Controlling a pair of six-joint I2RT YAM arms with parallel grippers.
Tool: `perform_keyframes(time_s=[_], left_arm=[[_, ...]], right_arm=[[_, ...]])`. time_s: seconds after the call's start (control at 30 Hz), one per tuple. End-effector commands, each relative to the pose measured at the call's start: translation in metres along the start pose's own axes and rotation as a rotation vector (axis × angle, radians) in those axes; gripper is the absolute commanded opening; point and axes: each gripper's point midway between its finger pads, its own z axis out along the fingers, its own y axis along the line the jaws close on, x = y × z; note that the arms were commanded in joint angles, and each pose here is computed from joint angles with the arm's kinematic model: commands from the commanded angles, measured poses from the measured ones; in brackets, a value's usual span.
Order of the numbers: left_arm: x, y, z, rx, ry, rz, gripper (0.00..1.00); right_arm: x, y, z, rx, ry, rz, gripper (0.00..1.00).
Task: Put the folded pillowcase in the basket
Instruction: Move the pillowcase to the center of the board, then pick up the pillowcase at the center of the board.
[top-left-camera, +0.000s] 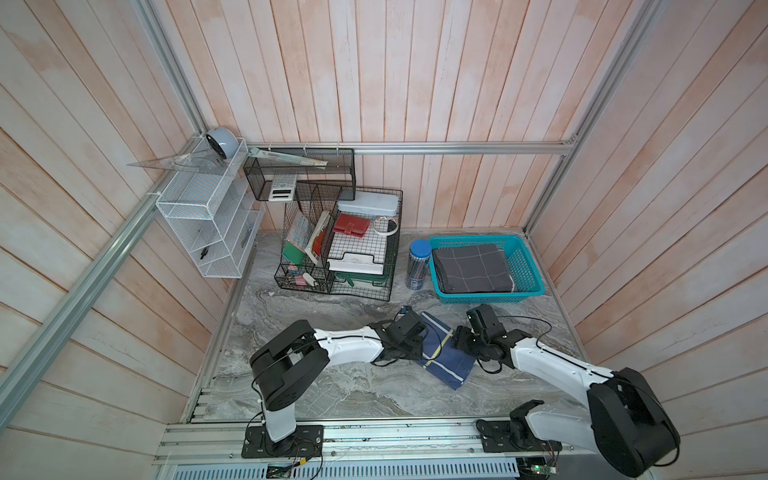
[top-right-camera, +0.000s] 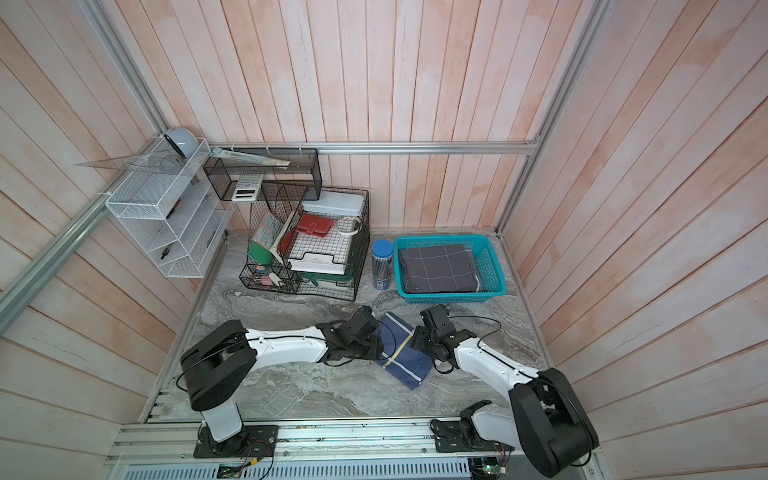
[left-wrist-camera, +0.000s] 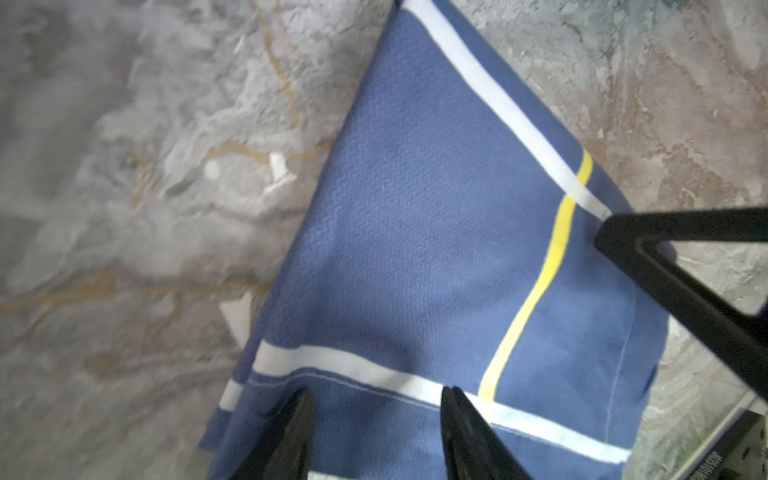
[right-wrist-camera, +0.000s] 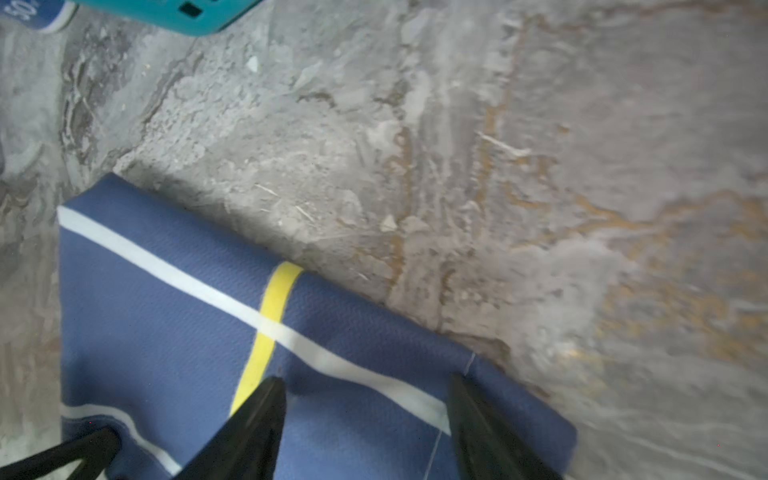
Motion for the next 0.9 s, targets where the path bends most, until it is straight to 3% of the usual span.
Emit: perform_keyframes(time_s=[0.0,0.17,0.3,0.67,0.8,0.87], left_arm=[[0.016,0.011,-0.013,-0.019,-0.029,-0.039,0.55],[-0.009,0.034,-0.045,-0.089,-0.152,-0.07,0.63],[-0.036,0.06,-0.054,-0.107,-0.191,-0.154,0.67],[-0.048,0.037,-0.013,-0.044,-0.077,-0.079,0.73],[-0.043,0.029,0.003,-0.04,-0.041,-0.063,0.72],[-0.039,0.025,0.012,-0.044,-0.022,-0.05,0.68]], right_arm=[[0.003,0.024,0.005,-0.07,0.102,-0.096,0.68],[-0.014,0.026,-0.01,-0.04,0.056,-0.133,0.68],[-0.014,0.011,-0.025,0.01,0.024,-0.146,0.69],[0.035,-0.024,-0.027,-0.005,0.079,-0.054,0.68],[0.05,-0.026,-0.019,-0.036,0.118,-0.028,0.67],[0.056,-0.023,-0.013,-0.065,0.139,-0.013,0.65]])
